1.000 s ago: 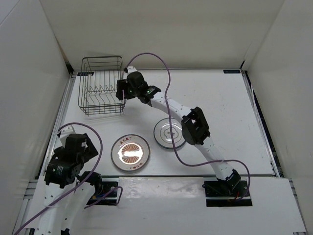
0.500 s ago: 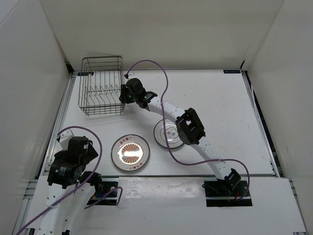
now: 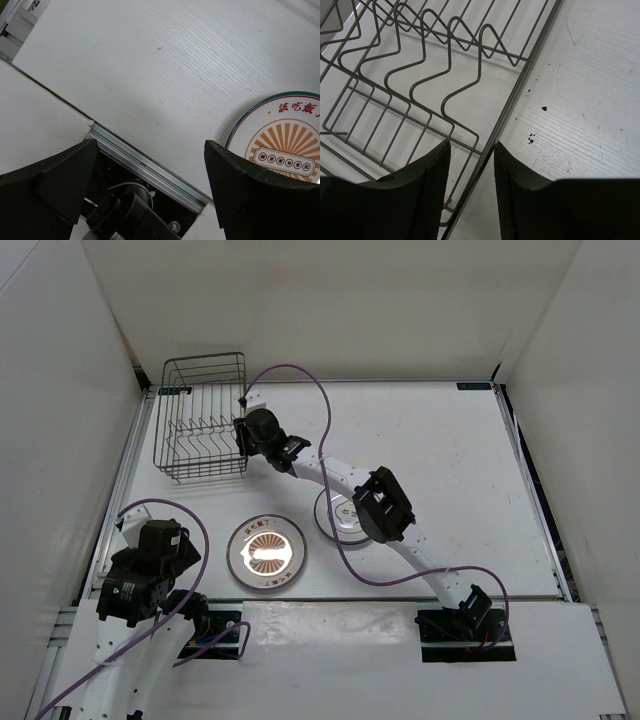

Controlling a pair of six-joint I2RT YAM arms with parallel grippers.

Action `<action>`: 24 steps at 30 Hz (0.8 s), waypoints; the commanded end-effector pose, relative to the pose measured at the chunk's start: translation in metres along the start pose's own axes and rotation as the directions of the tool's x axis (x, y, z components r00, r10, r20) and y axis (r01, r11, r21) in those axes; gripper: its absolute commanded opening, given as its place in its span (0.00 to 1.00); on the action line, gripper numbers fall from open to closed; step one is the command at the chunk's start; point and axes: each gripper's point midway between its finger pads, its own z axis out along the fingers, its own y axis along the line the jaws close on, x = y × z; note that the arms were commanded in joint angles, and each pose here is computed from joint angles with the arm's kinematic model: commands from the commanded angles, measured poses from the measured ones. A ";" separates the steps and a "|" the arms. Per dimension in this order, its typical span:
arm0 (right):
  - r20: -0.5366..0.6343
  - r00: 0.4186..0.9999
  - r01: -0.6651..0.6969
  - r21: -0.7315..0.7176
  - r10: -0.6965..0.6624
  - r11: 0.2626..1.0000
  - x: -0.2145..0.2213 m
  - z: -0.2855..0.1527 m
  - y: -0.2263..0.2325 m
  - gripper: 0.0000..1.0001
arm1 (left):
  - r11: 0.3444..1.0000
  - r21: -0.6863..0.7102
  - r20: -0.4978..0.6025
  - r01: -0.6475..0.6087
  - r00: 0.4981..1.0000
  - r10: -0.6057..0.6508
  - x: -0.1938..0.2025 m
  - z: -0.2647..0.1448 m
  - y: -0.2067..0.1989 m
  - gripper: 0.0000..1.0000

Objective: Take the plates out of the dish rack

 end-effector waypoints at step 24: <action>0.176 0.929 0.303 0.150 -0.327 0.941 -0.077 -0.072 0.067 0.00 | 1.000 -0.013 -0.017 -0.021 1.000 0.021 0.007 0.001 0.005 1.00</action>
